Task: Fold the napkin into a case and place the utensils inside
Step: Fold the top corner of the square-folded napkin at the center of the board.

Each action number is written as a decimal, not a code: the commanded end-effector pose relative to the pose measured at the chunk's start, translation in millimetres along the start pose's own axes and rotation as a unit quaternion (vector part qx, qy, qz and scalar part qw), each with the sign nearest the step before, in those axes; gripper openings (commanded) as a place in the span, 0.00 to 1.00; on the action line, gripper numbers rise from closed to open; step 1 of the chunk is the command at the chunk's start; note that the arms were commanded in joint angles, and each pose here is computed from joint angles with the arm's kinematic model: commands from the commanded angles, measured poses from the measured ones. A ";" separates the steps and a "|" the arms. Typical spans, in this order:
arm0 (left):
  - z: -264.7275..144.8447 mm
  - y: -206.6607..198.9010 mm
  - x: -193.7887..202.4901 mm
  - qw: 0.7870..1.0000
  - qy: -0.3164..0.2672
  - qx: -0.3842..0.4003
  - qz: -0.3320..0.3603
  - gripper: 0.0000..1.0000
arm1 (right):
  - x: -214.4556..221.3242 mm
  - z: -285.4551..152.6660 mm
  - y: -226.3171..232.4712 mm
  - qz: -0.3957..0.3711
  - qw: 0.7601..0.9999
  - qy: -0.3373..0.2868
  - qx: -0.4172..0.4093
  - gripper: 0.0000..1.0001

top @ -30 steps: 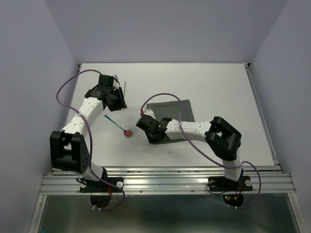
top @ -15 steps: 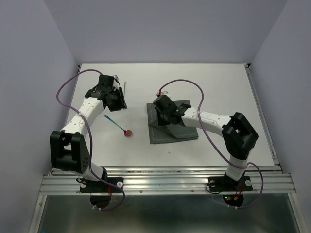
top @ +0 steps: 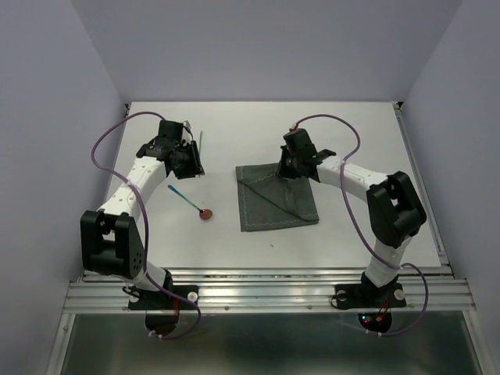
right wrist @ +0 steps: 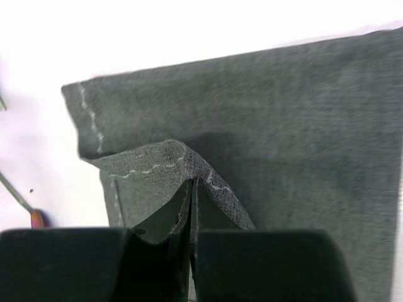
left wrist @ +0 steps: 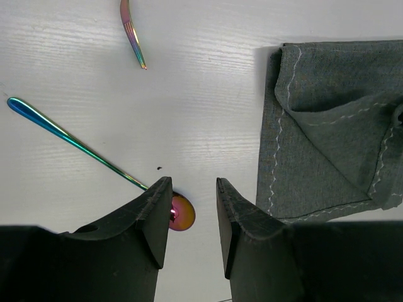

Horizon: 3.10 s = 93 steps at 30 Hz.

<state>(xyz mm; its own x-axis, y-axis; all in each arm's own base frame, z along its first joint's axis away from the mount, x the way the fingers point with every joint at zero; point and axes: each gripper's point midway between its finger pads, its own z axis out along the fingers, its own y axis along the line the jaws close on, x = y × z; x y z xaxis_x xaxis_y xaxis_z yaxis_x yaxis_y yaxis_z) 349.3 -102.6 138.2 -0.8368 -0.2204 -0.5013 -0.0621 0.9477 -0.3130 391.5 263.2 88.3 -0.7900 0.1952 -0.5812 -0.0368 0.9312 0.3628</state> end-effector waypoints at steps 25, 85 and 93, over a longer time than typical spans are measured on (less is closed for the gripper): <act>-2.2 -0.4 -2.6 1.000 0.000 0.000 0.004 0.44 | -50.7 35.0 -44.5 0.060 0.998 -0.026 0.016 0.01; 29.4 -96.7 9.7 0.994 0.033 0.087 0.057 0.26 | -28.4 -65.3 -81.3 0.062 0.995 -0.066 0.035 0.45; 62.9 -149.2 -0.6 0.985 0.052 0.140 0.083 0.01 | 36.3 -79.1 -67.8 0.053 0.998 0.016 -0.010 0.13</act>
<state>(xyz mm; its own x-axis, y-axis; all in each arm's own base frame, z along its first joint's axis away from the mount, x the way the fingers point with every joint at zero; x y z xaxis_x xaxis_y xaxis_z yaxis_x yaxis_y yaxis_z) 373.4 -234.1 111.9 -0.9014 -0.0334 -0.4317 0.1568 0.9041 -0.3975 336.1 164.8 98.3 -0.7714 0.3125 -0.5544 0.0913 0.9165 0.3895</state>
